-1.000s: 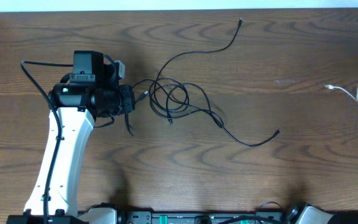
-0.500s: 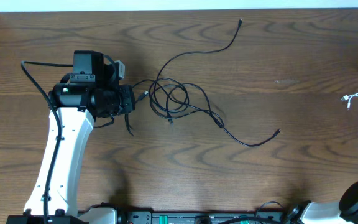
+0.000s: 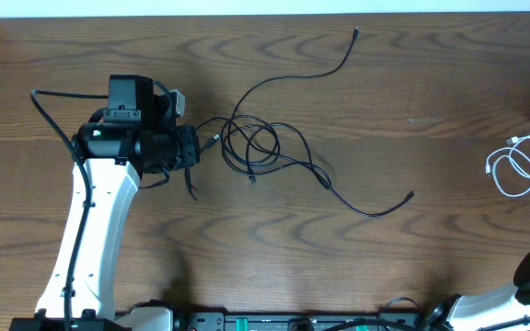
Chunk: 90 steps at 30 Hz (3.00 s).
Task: Untangle cables
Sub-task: 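Bring both grippers together over the black cables to grasp them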
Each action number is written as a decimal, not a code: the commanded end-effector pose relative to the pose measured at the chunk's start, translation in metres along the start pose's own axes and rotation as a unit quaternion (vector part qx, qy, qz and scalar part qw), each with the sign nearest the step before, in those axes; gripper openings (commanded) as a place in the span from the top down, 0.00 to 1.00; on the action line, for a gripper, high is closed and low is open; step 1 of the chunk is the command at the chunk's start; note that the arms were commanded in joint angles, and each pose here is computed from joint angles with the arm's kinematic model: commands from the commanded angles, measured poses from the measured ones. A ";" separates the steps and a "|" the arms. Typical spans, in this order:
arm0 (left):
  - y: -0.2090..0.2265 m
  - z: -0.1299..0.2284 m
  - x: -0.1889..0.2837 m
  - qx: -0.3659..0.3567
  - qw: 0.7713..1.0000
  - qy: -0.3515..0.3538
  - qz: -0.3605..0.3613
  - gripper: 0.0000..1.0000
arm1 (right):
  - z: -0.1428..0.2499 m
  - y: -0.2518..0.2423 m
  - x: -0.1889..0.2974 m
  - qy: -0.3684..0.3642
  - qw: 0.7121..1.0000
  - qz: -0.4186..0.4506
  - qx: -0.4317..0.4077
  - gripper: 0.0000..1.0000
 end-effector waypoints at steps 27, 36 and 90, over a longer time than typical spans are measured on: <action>-0.177 -0.024 0.043 -0.274 0.853 -0.128 0.426 0.92 | 0.198 0.244 0.066 0.211 0.860 -0.313 0.344 0.30; -0.192 -0.033 0.055 -0.288 0.832 -0.164 0.444 0.92 | 0.253 0.250 0.089 0.256 0.779 -0.336 0.464 0.17; -0.274 -0.052 -0.020 -0.091 0.886 -0.211 0.401 0.92 | 0.205 0.233 0.173 0.100 0.794 -0.494 0.340 0.90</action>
Point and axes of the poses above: each gripper's point midway between its finger pads, its own x axis back along the fingers, its own y axis along the line the jaws close on, z = x × y, the point moved 5 cm from there along x, back along the fingers, and after that the axes turned 3 degrees about -x, right-handed, at the moved point
